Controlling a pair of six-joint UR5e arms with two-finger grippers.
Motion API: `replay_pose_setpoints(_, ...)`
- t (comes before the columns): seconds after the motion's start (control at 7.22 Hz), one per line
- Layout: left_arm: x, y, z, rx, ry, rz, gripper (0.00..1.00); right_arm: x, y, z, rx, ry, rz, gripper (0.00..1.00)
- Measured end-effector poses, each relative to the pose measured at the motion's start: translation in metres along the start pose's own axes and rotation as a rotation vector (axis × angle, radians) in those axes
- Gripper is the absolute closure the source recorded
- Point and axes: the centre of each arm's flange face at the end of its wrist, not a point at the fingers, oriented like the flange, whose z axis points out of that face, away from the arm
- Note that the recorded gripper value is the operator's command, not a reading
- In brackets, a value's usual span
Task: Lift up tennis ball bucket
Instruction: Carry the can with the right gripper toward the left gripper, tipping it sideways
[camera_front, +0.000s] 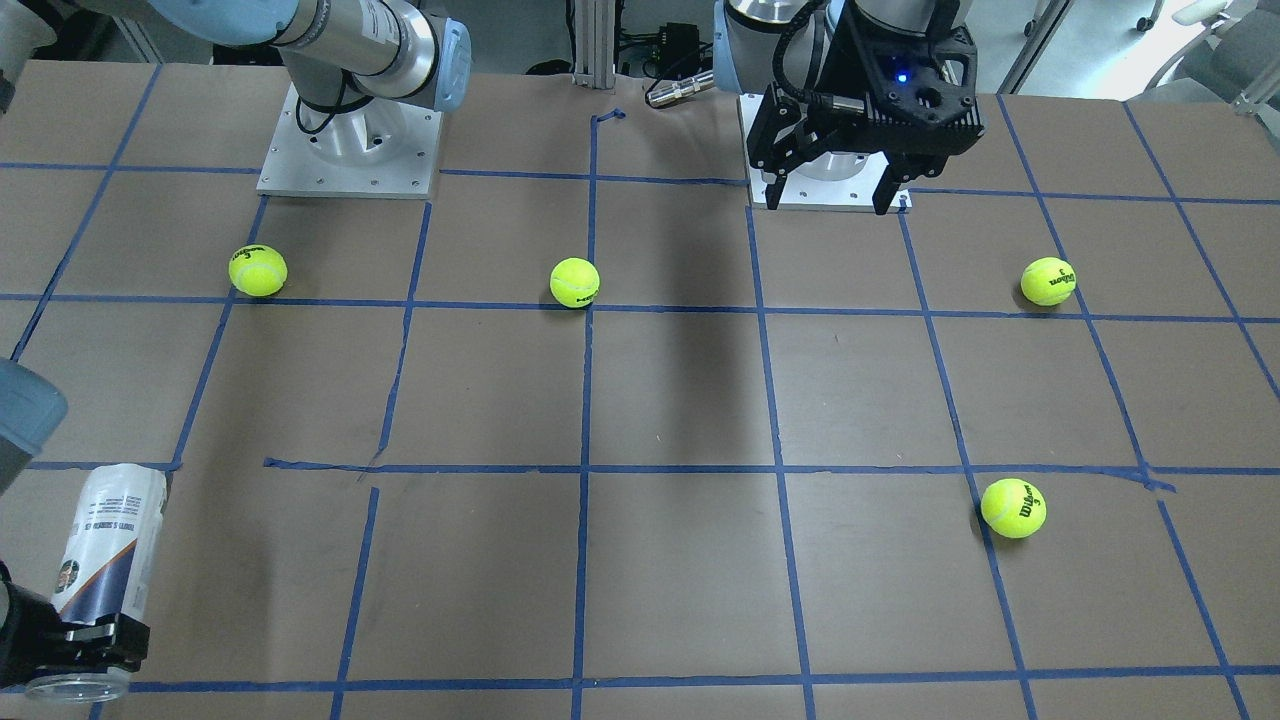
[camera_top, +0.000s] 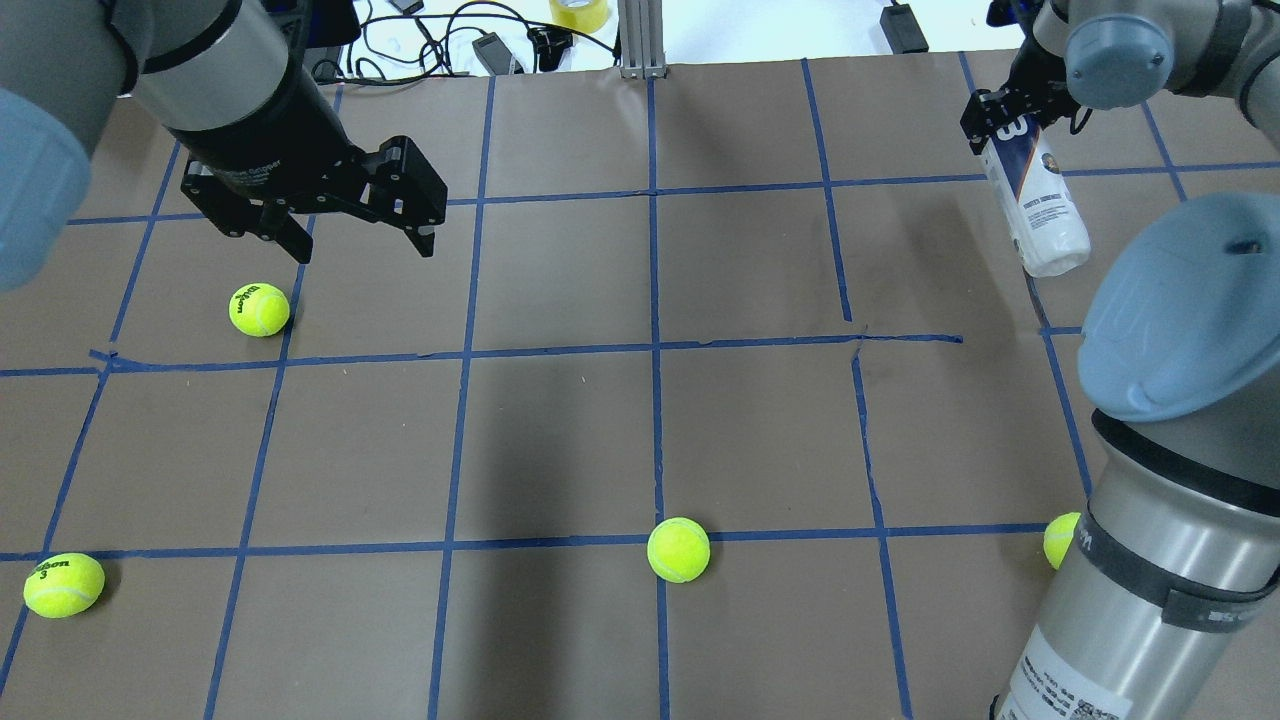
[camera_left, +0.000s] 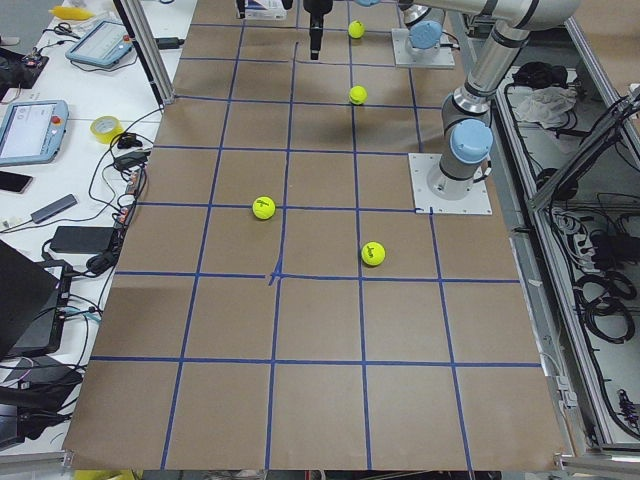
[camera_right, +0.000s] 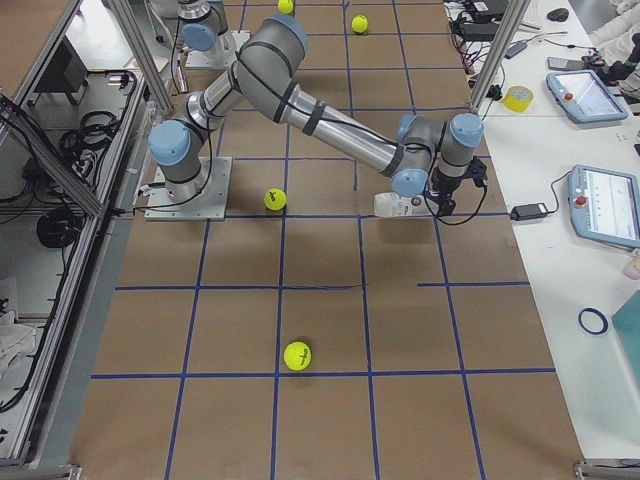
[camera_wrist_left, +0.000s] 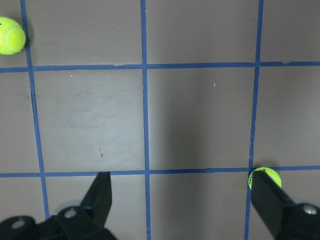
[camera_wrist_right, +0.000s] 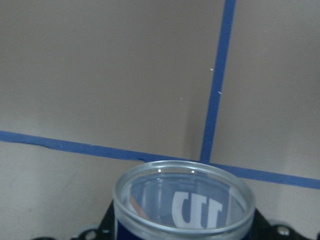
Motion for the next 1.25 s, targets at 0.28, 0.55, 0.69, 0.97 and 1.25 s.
replay_pose_setpoints(0.28, 0.000, 0.000, 0.000, 0.000, 0.000, -0.002, 0.00, -0.088, -0.018, -0.018, 0.017, 0.001, -0.183, 0.92)
replay_pose_setpoints(0.55, 0.000, 0.000, 0.000, 0.000, 0.000, -0.004, 0.00, -0.196, -0.029, -0.031, 0.030, 0.001, -0.377, 0.97)
replay_pose_setpoints(0.69, 0.000, 0.000, 0.000, 0.000, 0.000, -0.005, 0.00, -0.235, -0.030, -0.035, 0.037, -0.001, -0.485, 0.99)
replay_pose_setpoints(0.97, -0.001, 0.000, 0.000, -0.001, -0.001, -0.005, 0.00, -0.309, -0.024, -0.034, 0.046, -0.003, -0.731, 1.00)
replay_pose_setpoints(1.25, -0.001, 0.000, 0.000, 0.000, -0.001, 0.001, 0.00, -0.382, -0.011, -0.026, 0.097, 0.018, -1.032, 1.00)
